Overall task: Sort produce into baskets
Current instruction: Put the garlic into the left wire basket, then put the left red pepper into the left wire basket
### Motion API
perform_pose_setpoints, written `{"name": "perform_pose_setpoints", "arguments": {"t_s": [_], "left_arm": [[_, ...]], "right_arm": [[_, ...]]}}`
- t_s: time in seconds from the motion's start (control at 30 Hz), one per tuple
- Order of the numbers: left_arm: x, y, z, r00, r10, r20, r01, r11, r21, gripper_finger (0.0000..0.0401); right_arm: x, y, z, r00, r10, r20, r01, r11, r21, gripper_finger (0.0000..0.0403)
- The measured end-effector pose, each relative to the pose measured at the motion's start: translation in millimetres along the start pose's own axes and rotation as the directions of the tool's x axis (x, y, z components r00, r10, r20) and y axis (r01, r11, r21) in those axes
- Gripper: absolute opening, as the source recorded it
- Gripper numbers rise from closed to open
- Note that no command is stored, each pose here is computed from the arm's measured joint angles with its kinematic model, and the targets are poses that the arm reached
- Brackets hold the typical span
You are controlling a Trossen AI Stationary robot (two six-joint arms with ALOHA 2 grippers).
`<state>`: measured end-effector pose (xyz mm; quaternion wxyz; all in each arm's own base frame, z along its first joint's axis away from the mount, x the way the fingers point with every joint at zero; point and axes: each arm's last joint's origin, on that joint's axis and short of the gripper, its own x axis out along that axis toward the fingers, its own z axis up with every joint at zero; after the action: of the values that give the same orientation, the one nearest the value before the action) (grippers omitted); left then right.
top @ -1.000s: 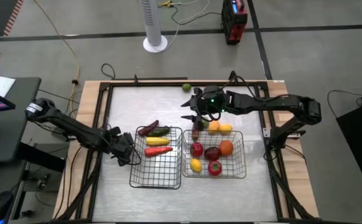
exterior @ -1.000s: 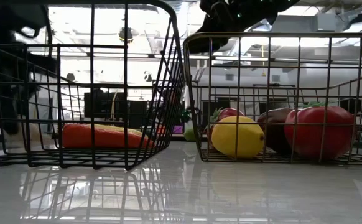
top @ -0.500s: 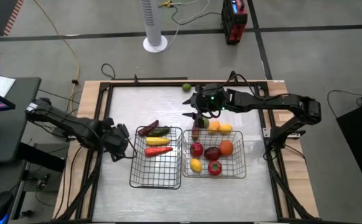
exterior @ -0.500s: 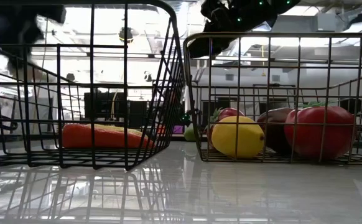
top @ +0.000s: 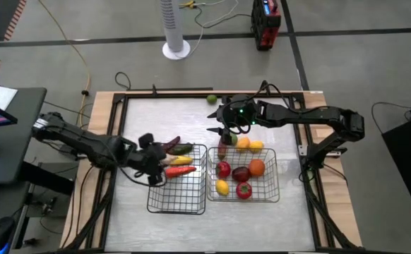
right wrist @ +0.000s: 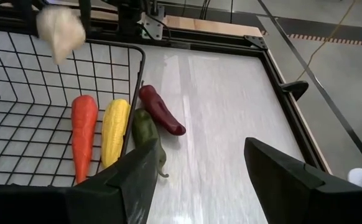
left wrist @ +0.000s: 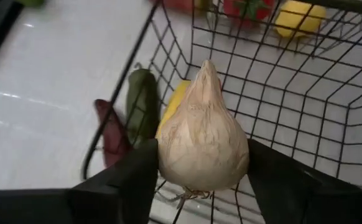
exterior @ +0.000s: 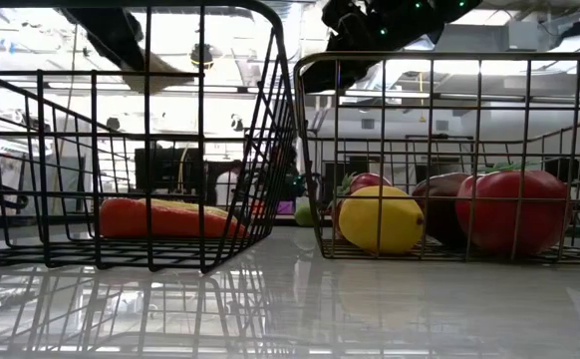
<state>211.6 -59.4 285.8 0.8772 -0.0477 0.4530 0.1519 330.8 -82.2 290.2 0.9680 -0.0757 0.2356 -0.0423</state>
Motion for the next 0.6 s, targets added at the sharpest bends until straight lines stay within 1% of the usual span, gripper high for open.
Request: {"name": "perform_pose_setpoints", "arguments": {"t_s": [0.13, 0.23, 0.33, 0.43, 0.53, 0.6], "left_arm": [[19, 2, 4, 0.997, 0.001, -0.082, -0.001, 1.0, -0.006, 0.0273], [25, 9, 7, 0.994, -0.005, -0.112, 0.004, 1.0, -0.015, 0.0295], [26, 19, 12, 0.995, 0.016, -0.099, -0.018, 1.0, -0.019, 0.0302], [24, 34, 16, 0.994, 0.079, -0.07, -0.082, 0.996, -0.042, 0.03], [24, 50, 15, 0.983, 0.151, -0.103, -0.159, 0.984, -0.075, 0.0296], [22, 57, 14, 0.977, 0.181, -0.116, -0.193, 0.976, -0.099, 0.0293]], "right_arm": [[0, -1, 0, 1.0, -0.004, -0.001, 0.004, 1.0, 0.0, 0.0265], [0, -4, -1, 1.0, -0.009, -0.002, 0.009, 1.0, 0.002, 0.0265], [0, -4, -1, 1.0, -0.012, -0.004, 0.012, 1.0, 0.004, 0.0265], [-1, -6, -2, 1.0, -0.016, -0.005, 0.016, 1.0, 0.006, 0.0265], [-1, -6, -3, 1.0, -0.014, -0.014, 0.014, 1.0, 0.007, 0.0265], [-1, -5, -4, 0.999, -0.009, -0.032, 0.009, 1.0, 0.009, 0.0265]]}}
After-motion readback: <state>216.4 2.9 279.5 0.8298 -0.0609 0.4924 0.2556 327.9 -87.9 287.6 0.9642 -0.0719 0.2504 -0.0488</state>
